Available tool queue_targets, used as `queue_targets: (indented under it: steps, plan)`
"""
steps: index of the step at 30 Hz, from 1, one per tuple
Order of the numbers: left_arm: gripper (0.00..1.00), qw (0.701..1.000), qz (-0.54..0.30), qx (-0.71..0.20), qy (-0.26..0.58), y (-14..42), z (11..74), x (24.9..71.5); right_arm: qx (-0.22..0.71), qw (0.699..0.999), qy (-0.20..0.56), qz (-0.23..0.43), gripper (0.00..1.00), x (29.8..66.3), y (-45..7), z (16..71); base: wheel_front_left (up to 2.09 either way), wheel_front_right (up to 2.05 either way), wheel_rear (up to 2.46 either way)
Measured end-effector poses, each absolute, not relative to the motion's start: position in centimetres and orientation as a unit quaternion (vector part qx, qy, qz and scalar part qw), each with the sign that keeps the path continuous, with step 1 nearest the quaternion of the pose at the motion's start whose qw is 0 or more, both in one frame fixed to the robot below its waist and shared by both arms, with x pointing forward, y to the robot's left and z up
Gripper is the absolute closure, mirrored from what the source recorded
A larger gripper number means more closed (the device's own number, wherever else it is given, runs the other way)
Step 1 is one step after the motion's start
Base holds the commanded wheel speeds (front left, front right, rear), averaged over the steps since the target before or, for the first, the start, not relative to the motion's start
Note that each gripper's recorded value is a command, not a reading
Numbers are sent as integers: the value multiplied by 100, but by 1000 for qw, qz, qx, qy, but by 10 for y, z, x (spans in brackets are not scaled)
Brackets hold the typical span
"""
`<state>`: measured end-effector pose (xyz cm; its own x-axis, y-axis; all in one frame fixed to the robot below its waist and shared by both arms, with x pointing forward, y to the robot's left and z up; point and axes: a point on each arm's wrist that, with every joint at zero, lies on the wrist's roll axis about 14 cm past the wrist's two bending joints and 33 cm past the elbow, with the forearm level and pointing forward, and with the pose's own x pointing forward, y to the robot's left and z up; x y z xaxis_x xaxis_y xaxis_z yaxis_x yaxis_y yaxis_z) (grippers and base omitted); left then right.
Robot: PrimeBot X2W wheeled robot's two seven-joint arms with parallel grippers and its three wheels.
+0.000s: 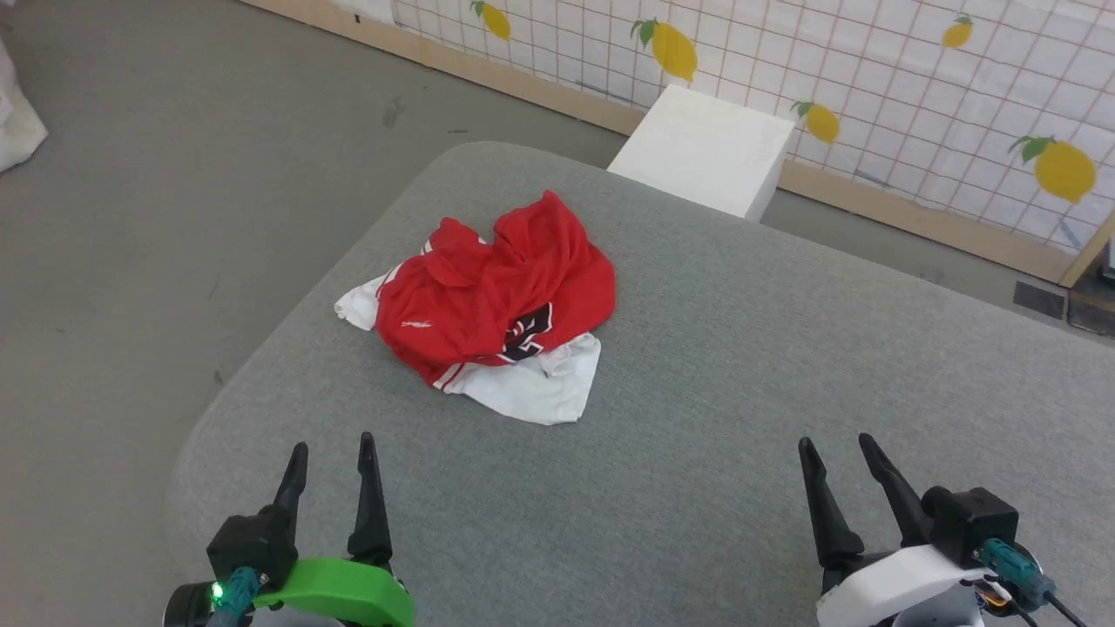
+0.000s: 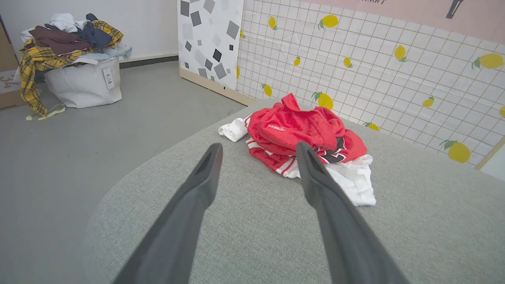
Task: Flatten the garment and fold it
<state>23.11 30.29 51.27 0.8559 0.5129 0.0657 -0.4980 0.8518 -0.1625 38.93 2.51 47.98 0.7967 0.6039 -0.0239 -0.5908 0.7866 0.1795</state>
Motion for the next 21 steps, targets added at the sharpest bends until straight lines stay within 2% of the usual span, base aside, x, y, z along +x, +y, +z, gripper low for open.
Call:
queue_targets:
  steps: [21]
  plan:
    - [0,942,317,-79,-73,320,513,199,67,932,37,354,0,387,52,480,0,0,0]
